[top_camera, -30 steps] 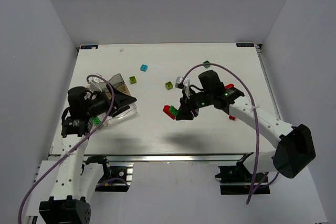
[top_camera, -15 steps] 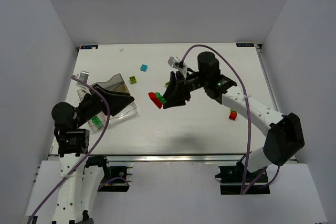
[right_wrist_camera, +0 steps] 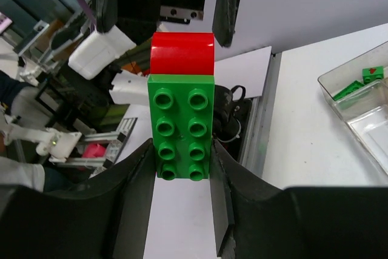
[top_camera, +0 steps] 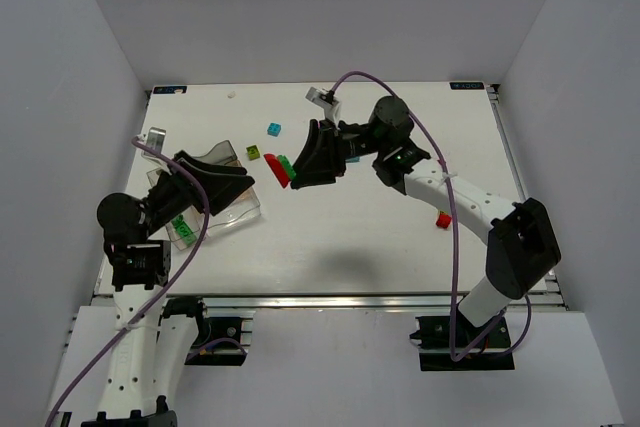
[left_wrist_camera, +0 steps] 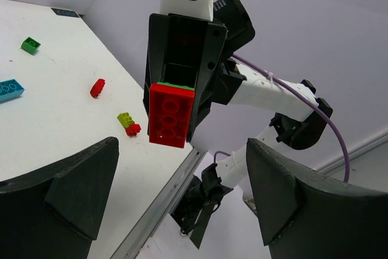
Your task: Sort the legos into containers by color
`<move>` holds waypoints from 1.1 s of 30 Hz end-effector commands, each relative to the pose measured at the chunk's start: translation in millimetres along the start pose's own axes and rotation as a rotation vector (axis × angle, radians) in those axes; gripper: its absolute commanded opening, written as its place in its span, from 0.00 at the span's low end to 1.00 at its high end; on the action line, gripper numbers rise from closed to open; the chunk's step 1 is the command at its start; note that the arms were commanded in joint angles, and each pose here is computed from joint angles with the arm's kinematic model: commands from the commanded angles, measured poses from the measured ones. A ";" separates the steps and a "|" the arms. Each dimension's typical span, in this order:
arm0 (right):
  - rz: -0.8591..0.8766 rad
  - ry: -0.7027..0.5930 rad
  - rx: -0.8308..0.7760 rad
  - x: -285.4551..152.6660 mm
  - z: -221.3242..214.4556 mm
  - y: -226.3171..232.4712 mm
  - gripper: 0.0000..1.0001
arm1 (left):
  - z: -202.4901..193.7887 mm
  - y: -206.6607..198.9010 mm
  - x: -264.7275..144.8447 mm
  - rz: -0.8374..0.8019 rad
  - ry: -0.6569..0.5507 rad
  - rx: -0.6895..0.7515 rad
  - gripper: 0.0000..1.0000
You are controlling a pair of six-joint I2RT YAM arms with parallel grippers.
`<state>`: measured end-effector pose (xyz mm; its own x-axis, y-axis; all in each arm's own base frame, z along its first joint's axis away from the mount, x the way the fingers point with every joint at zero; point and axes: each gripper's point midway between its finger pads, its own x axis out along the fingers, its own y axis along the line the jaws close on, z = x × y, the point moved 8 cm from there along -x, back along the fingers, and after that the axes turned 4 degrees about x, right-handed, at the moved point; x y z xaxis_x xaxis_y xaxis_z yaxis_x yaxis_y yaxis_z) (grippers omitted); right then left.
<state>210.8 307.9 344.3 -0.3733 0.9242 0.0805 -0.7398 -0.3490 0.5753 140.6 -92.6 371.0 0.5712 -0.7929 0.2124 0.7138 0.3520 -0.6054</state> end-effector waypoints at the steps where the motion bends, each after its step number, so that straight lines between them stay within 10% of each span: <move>1: -0.017 -0.054 0.002 13.8 20.0 11.3 0.00 | 6.7 -7.3 1.5 -0.023 -0.017 0.030 0.95; 20: -0.022 -0.051 0.098 50.8 5.7 16.5 0.00 | -1.7 3.7 -1.6 0.057 -0.020 -0.007 0.88; 33: -0.016 -0.045 0.120 56.9 2.9 12.0 0.00 | -5.9 9.8 -0.8 0.052 0.003 -0.026 0.49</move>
<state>181.4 353.3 344.1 -0.3360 0.9392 0.0707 -0.6518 -0.2861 0.7023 144.8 -90.9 362.9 0.6165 -0.7669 0.1785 0.6625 0.3827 -0.6439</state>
